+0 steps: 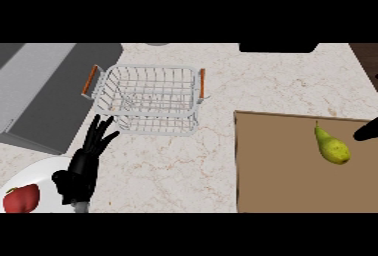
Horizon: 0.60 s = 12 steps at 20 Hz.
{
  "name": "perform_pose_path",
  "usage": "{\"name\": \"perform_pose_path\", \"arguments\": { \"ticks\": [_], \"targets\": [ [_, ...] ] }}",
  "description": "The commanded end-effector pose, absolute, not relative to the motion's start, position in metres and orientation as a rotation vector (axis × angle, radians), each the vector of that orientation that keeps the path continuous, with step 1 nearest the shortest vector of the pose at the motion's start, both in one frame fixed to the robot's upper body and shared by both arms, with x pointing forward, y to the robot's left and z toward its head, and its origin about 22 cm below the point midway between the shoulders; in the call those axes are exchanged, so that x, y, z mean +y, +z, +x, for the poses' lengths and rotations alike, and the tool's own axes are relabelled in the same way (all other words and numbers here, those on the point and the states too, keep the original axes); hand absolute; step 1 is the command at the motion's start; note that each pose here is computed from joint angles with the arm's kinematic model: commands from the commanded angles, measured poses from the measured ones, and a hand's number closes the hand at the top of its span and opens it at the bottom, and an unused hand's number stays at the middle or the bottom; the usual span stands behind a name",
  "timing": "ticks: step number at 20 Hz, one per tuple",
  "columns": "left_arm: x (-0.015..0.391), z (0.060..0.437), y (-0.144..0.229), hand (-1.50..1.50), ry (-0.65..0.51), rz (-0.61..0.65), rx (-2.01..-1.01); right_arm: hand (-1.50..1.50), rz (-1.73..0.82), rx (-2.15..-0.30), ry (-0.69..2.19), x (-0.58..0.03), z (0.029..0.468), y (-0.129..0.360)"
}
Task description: Pick the pear from the tray and place it in the tiered basket
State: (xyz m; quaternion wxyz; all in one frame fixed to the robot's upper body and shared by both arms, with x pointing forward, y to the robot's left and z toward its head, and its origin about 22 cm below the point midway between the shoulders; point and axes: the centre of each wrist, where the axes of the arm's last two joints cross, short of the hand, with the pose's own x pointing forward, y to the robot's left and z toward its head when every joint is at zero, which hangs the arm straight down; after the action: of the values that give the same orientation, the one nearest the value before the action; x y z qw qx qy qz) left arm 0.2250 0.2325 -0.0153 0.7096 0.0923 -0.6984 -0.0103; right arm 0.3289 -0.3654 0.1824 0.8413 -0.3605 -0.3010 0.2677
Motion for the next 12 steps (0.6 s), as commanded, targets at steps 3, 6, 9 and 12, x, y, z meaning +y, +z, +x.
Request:
{"name": "perform_pose_path", "arguments": {
  "ticks": [3,6,9,12],
  "targets": [
    [0.244,0.216,-0.047,0.00,-0.037,0.256,-1.313,-1.50,-0.807,-0.486,0.685,-0.338,0.339,0.163],
    [0.243,0.216,-0.049,0.00,-0.024,0.244,-1.310,-1.50,-0.796,-0.390,0.733,-0.345,0.339,0.148],
    [0.238,0.209,-0.057,0.00,-0.032,0.242,-1.317,-1.50,-0.778,-0.362,0.745,-0.331,0.354,0.158],
    [0.247,0.207,-0.060,0.00,-0.020,0.257,-1.313,-1.50,-0.756,-0.355,0.715,-0.328,0.363,0.153]
  ]
}}
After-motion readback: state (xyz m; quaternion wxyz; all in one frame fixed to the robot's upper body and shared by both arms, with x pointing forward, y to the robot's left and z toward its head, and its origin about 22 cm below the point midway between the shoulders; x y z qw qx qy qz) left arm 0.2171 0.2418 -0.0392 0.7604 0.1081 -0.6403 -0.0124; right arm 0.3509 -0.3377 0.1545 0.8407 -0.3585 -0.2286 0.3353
